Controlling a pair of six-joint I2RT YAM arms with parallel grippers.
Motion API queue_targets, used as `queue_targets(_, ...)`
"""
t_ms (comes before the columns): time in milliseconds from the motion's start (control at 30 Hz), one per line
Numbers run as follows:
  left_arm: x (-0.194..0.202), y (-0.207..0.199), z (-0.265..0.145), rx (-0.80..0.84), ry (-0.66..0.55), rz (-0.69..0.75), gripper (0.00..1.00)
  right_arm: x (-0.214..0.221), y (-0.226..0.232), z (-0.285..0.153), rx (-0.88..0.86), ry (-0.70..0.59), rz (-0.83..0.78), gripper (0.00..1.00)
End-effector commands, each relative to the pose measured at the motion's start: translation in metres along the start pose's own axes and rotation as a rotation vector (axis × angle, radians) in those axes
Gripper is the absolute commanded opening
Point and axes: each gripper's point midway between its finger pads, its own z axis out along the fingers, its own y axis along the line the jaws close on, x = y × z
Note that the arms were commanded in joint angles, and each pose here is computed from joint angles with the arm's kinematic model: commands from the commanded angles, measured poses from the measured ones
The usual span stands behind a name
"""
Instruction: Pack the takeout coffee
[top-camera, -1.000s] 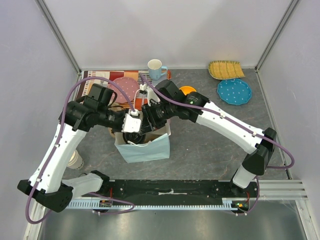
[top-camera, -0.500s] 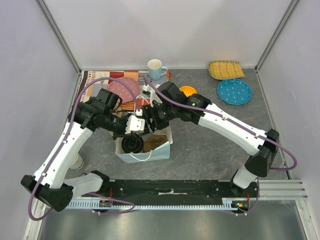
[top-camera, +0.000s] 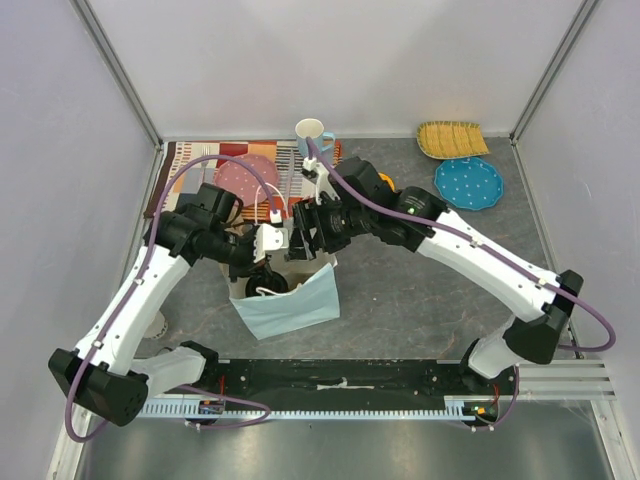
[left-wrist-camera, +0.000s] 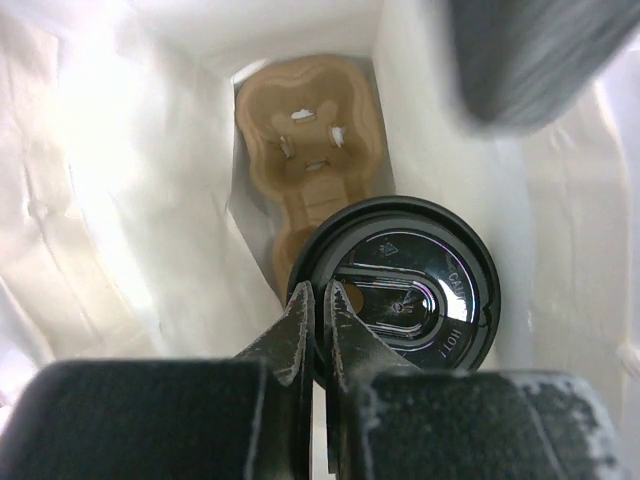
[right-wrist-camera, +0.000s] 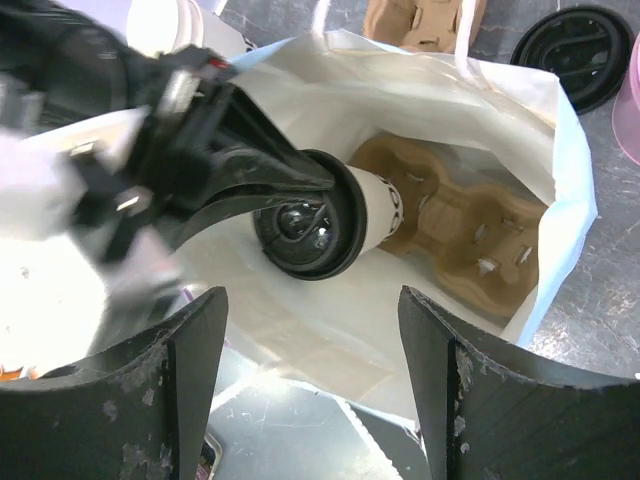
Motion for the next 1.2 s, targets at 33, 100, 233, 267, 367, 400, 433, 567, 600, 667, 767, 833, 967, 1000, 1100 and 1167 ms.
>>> queue_targets(33,0.001,-0.007,0.012,0.023,-0.066,-0.012,0.02,-0.016,0.016,-0.037,-0.019,-0.118,-0.028,0.77)
queue_targets(100,0.008,-0.011,0.018,0.054,-0.053,0.005,0.02,-0.016,0.016,-0.040,-0.017,-0.123,-0.027,0.76)
queue_targets(233,0.018,-0.012,0.023,0.068,-0.028,0.040,0.02,-0.017,0.016,-0.041,-0.016,-0.127,-0.030,0.76)
queue_targets(267,0.023,-0.015,0.025,0.083,-0.016,0.044,0.02,-0.017,0.016,-0.042,-0.015,-0.129,-0.033,0.77)
queue_targets(367,0.031,-0.015,0.028,0.102,0.012,0.072,0.02,-0.018,0.016,-0.043,-0.014,-0.133,-0.034,0.76)
queue_targets(400,0.033,-0.016,0.029,0.106,0.015,0.081,0.02,-0.017,0.016,-0.043,-0.015,-0.131,-0.035,0.77)
queue_targets(433,0.034,-0.016,0.029,0.105,0.021,0.087,0.02,-0.018,0.016,-0.044,-0.013,-0.134,-0.033,0.77)
queue_targets(567,0.044,-0.020,0.031,0.109,0.049,0.113,0.02,-0.018,0.015,-0.046,-0.011,-0.139,-0.035,0.77)
queue_targets(600,0.047,-0.020,0.032,0.108,0.061,0.110,0.02,-0.018,0.015,-0.046,-0.011,-0.139,-0.035,0.77)
queue_targets(667,0.051,-0.021,0.033,0.109,0.070,0.108,0.02,-0.019,0.016,-0.045,-0.012,-0.142,-0.036,0.77)
queue_targets(767,0.050,-0.018,0.033,0.091,0.068,0.109,0.02,-0.020,0.016,-0.045,-0.012,-0.142,-0.035,0.77)
queue_targets(833,0.047,-0.016,0.033,0.082,0.063,0.110,0.02,-0.020,0.017,-0.045,-0.013,-0.141,-0.036,0.77)
queue_targets(967,0.035,-0.010,0.028,0.057,0.037,0.111,0.10,-0.020,0.017,-0.046,-0.016,-0.143,-0.036,0.77)
queue_targets(1000,0.033,-0.011,0.027,0.055,0.030,0.114,0.11,-0.020,0.017,-0.046,-0.017,-0.143,-0.035,0.77)
queue_targets(1100,0.029,-0.009,0.024,0.044,0.022,0.120,0.19,-0.020,0.017,-0.046,-0.017,-0.143,-0.033,0.78)
queue_targets(1167,0.027,-0.009,0.021,0.044,0.020,0.119,0.24,-0.019,0.018,-0.046,-0.020,-0.140,-0.033,0.78)
